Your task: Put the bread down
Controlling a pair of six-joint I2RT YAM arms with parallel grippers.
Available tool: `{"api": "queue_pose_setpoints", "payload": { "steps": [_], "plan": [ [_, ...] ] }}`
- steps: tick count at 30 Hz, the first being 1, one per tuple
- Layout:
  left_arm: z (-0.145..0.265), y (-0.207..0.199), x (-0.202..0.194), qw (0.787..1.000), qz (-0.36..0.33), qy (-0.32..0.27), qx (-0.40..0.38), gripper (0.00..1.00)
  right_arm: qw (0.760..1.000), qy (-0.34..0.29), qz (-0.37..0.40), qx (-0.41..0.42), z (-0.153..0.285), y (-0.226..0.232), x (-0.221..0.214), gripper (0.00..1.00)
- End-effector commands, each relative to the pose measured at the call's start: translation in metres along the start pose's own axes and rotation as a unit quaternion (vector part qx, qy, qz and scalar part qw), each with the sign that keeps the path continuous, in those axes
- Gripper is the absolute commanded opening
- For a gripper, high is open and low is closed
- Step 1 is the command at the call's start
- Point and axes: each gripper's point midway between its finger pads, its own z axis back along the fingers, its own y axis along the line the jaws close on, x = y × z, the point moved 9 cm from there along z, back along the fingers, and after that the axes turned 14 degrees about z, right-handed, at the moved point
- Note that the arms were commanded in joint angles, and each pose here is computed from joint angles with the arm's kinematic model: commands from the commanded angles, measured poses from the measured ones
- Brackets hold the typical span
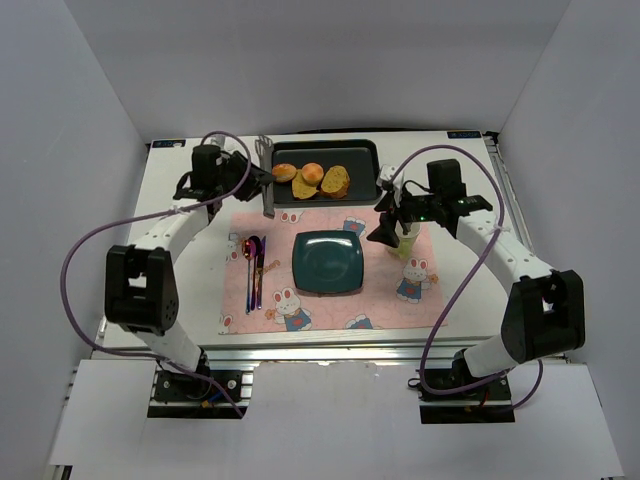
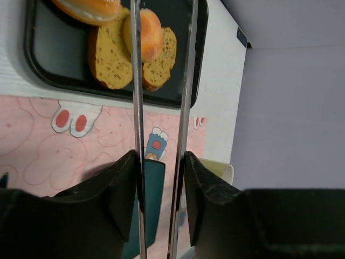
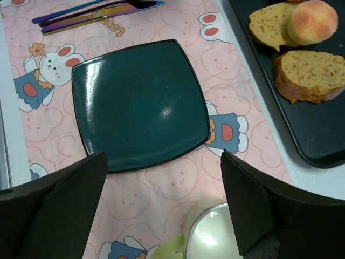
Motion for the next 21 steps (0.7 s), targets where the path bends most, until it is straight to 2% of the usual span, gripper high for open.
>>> {"api": "queue_pose_setpoints", "payload": {
  "steps": [1, 2, 4, 9, 21],
  "plan": [
    [-0.004, -0.018, -0.007, 0.998, 0.042, 0.042, 0.018, 0.49, 0.999, -0.019, 0.023, -0.023, 0.013, -0.003, 0.01, 0.9],
    [-0.005, -0.03, -0.006, 0.999, 0.025, 0.042, 0.016, 0.49, 0.999, -0.02, 0.024, -0.025, 0.014, -0.004, 0.01, 0.89],
    [-0.011, -0.021, -0.011, 0.996, 0.002, 0.061, 0.059, 0.5, 0.999, -0.02, 0.018, -0.027, 0.016, -0.005, 0.008, 0.89],
    [-0.019, -0.022, -0.015, 0.993, -0.04, 0.073, 0.089, 0.5, 0.999, -0.021, 0.014, -0.031, 0.018, -0.005, 0.005, 0.89],
    [-0.038, -0.014, -0.026, 0.984, -0.063, 0.093, 0.139, 0.51, 0.999, -0.02, 0.009, -0.031, 0.018, -0.005, 0.001, 0.89]
  ]
}}
